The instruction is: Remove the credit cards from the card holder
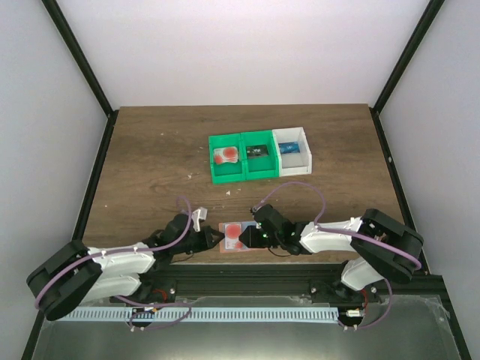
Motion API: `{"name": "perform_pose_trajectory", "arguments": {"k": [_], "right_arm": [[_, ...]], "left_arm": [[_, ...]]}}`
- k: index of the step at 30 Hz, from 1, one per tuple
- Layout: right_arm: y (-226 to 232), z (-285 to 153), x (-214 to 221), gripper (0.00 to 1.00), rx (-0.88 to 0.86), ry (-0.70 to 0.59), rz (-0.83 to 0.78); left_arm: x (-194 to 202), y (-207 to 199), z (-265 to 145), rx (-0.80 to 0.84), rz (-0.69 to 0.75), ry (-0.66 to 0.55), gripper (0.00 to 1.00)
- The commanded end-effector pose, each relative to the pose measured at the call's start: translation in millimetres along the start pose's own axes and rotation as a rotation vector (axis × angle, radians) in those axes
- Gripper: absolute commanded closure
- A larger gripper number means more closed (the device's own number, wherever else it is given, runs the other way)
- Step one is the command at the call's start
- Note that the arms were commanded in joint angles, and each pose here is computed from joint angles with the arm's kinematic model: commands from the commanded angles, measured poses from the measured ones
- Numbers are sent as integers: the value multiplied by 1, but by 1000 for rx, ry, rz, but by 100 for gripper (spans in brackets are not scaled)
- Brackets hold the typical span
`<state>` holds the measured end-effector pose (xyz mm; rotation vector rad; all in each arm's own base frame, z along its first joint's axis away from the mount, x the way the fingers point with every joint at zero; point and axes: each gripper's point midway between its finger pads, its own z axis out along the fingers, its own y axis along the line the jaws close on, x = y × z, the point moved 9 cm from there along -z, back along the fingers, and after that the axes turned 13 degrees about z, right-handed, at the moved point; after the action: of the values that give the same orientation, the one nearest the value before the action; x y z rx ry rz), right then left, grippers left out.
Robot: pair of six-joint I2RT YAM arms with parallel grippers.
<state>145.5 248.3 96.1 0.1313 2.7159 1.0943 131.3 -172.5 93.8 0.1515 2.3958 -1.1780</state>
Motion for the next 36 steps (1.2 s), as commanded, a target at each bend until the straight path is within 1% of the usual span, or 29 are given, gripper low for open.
{"name": "perform_pose_trajectory", "arguments": {"k": [1,3,7,20,27,31,36], "right_arm": [[2,0,-5,84,-9,-15,23],[2,-1,-5,84,-14,-14,25],[2,-2,-5,84,-20,-18,27],[-5,4,-5,84,-2,-22,52],[2,0,-6,80,-33,-16,33],[3,0,-5,79,-45,-6,34],[1,2,-5,79,-27,-8,33]], "left_arm": [[0,3,8,-31,23,16,100],[3,6,12,-29,23,40,100],[5,7,16,-10,20,50,100],[17,24,17,-94,2,93,100],[21,33,10,-206,-11,111,100],[22,32,4,-187,-32,87,100],[10,13,0,-86,-25,40,100]]}}
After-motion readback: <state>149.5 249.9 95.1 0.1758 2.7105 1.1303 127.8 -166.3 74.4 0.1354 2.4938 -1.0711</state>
